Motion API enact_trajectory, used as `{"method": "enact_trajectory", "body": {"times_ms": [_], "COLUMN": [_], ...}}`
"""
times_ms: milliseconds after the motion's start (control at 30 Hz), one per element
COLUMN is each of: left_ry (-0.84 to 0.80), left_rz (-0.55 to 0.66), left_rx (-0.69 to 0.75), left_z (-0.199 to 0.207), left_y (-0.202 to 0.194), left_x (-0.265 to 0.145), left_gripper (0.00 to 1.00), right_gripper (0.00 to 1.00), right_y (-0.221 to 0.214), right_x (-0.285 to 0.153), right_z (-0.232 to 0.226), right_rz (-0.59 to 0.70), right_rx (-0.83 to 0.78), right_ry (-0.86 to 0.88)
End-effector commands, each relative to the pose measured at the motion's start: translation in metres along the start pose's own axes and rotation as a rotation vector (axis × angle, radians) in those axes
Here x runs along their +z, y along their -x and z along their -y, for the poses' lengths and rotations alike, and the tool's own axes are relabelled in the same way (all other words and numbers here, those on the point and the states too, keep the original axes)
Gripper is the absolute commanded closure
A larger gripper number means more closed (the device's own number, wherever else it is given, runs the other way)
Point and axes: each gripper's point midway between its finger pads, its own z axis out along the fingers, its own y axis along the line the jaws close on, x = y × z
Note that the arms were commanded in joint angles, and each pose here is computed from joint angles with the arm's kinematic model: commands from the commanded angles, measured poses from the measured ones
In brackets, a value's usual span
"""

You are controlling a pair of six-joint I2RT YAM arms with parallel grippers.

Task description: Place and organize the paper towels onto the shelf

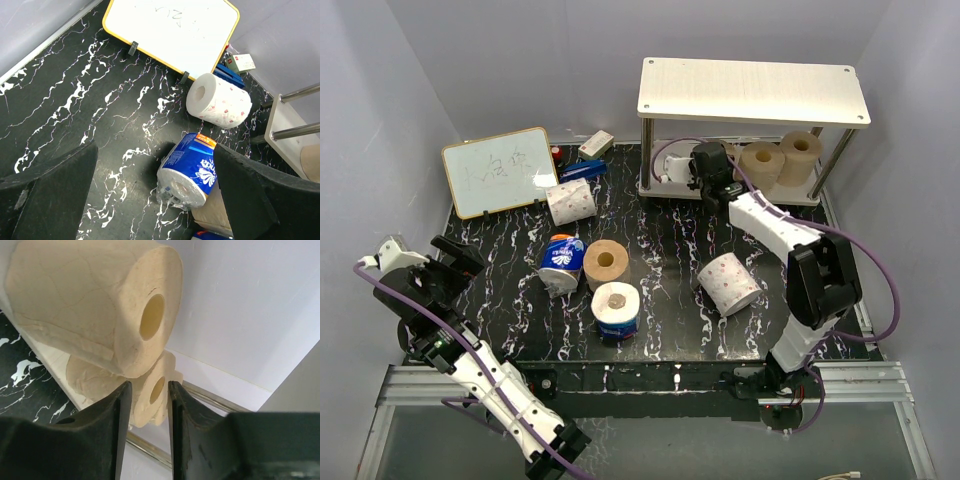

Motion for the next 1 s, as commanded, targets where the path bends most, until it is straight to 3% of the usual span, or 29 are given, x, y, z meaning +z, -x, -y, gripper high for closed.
{"method": "enact_trajectory", "body": {"times_ms": [0, 67, 167, 233, 333, 433, 600, 767, 967], "left_ry": [-0.001, 0.001, -0.003, -0.004, -0.004, -0.018, -0.01, -0.004, 0.026], "left_rz": [-0.009, -0.015, -0.024, -0.034, -0.036, -0.045, -0.084, -0.069, -0.055], "left_rx": [-0.011, -0.013, -0.013, -0.017, -0.014, -0.012, -0.03, -0.027, -0.037], "left_z": [-0.001, -0.001, -0.002, -0.002, -0.002, -0.001, -0.005, -0.005, -0.01], "left_y": [0.0, -0.001, -0.001, -0.002, -0.002, -0.003, -0.007, -0.006, -0.004], "left_x": [0.002, 0.002, 0.004, 0.005, 0.006, 0.006, 0.013, 0.011, 0.011], "left_gripper": [0.02, 0.02, 0.02, 0.02, 0.02, 0.02, 0.02, 0.02, 0.02], "right_gripper": [0.64, 0.49, 0.42, 0.36, 0.03, 0.02, 0.02, 0.02, 0.05], "right_y": [0.016, 0.028, 0.037, 0.037, 0.049, 0.074, 0.112, 0.157, 0.216], "right_x": [-0.04, -0.063, -0.097, -0.114, -0.145, -0.18, -0.21, -0.219, -0.226], "right_z": [0.031, 0.023, 0.013, 0.008, 0.006, 0.011, -0.043, -0.068, -0.065], "right_rz": [0.057, 0.078, 0.103, 0.142, 0.271, 0.447, 0.622, 0.684, 0.745], "right_rx": [0.016, -0.031, -0.084, -0.025, 0.097, 0.249, 0.372, 0.615, 1.044], "right_ry": [-0.105, -0.073, -0.04, 0.02, 0.152, 0.261, 0.603, 0.862, 1.102]}}
